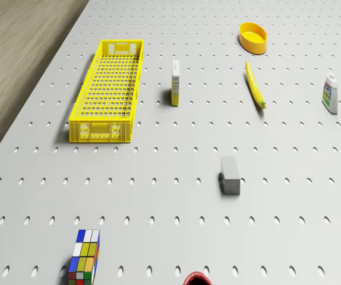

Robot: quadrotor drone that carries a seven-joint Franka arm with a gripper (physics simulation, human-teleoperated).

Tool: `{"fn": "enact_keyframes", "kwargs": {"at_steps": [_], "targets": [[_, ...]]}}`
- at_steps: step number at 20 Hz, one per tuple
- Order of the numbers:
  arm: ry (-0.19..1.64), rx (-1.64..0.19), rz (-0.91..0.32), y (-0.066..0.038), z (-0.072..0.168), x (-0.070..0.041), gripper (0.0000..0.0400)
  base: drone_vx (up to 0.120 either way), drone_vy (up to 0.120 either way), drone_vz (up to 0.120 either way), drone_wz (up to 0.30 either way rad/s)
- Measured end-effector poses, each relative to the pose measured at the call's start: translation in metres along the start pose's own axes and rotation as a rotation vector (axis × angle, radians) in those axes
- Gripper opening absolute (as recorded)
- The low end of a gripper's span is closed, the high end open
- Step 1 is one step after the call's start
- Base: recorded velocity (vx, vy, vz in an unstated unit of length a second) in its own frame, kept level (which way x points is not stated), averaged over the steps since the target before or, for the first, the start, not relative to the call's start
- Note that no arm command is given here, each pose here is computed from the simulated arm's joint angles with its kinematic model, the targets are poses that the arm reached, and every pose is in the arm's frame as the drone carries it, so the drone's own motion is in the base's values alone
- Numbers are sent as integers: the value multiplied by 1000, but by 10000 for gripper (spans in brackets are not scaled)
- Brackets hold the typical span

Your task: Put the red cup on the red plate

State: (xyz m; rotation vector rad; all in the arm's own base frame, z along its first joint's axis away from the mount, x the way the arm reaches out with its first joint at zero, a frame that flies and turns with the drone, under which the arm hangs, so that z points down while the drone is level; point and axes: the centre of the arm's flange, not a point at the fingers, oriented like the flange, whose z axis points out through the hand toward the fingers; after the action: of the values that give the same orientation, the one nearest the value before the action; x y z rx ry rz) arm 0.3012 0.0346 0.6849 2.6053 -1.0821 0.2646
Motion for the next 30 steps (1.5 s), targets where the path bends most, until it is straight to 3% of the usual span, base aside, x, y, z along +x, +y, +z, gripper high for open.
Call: {"fn": "enact_keyframes", "kwargs": {"at_steps": [3, 6, 9, 12, 15, 19, 24, 30], "targets": [[161, -158, -5, -16, 3, -16, 400, 120, 0, 0, 0], [404, -401, -12, -37, 16, -38, 400, 120, 0, -40, 0], [734, -731, -21, -59, 50, -61, 400, 120, 0, -120, 0], [1099, -1098, -31, -68, 99, -72, 400, 120, 0, -120, 0], [1412, -1414, -40, -61, 141, -66, 400, 53, 0, -80, 0], [1685, -1689, -51, -45, 173, -51, 400, 0, 0, -120, 0], [1852, -1854, -62, -32, 187, -38, 400, 88, 0, -120, 0], [1929, -1930, -69, -25, 192, -32, 400, 120, 0, -120, 0]]}}
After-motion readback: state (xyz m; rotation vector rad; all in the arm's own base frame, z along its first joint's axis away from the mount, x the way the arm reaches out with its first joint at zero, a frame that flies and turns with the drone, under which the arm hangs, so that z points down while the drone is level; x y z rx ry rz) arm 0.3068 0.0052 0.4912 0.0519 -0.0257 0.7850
